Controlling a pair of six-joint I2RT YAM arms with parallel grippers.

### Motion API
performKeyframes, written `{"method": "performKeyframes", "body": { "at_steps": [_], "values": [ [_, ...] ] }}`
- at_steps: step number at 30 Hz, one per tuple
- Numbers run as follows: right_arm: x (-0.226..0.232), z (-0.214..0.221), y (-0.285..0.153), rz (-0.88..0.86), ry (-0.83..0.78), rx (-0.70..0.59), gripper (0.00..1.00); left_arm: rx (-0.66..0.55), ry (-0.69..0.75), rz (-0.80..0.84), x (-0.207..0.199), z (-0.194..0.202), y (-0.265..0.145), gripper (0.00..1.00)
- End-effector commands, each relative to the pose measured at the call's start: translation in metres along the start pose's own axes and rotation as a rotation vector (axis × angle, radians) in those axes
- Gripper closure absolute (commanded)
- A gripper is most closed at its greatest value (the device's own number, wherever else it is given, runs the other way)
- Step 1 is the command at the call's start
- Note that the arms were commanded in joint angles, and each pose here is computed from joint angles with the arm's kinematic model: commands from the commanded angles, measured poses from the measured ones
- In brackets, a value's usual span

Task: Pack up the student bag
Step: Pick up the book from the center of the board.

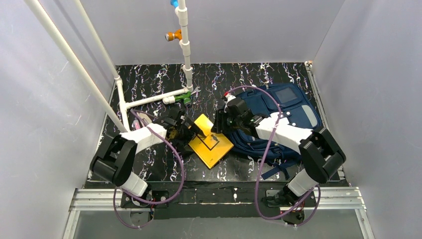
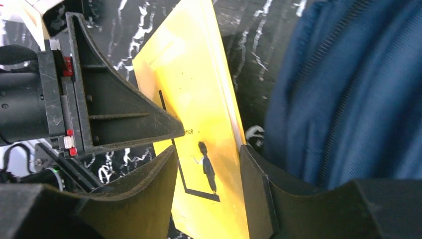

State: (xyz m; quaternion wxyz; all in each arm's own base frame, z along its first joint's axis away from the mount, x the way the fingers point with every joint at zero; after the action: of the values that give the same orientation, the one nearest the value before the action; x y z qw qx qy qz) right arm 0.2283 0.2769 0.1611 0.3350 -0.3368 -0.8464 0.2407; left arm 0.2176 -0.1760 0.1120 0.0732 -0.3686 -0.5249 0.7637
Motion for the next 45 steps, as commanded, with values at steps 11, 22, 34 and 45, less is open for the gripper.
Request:
{"method": "performKeyframes", "body": {
  "at_steps": [11, 22, 34, 45],
  "values": [
    [0.008, 0.012, -0.059, 0.033, -0.118, 0.044, 0.33, -0.005, 0.086, -0.080, -0.024, 0.023, 0.057, 0.10],
    [-0.003, 0.026, -0.106, 0.207, -0.164, 0.179, 0.15, 0.009, 0.062, -0.111, -0.012, 0.023, 0.064, 0.10],
    [-0.006, 0.066, -0.136, 0.141, 0.116, 0.145, 0.02, 0.027, 0.060, -0.111, -0.010, 0.025, 0.066, 0.10],
    [-0.029, 0.089, -0.120, -0.004, 0.258, -0.018, 0.23, 0.037, 0.061, -0.095, -0.010, 0.026, 0.064, 0.10]
  ]
}}
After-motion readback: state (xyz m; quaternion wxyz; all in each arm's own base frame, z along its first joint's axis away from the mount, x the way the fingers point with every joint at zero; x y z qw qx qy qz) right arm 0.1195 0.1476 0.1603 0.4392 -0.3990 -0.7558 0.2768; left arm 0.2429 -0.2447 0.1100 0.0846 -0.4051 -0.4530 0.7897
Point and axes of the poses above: each gripper's point midway between its finger pads, its own y axis out along the fingers, its own x axis along the line the jaws close on, z = x × y, the point moved 9 cm from there along -y, back along the fingers, and after that the axes turned 11 degrees about -y, right-handed, at the moved point
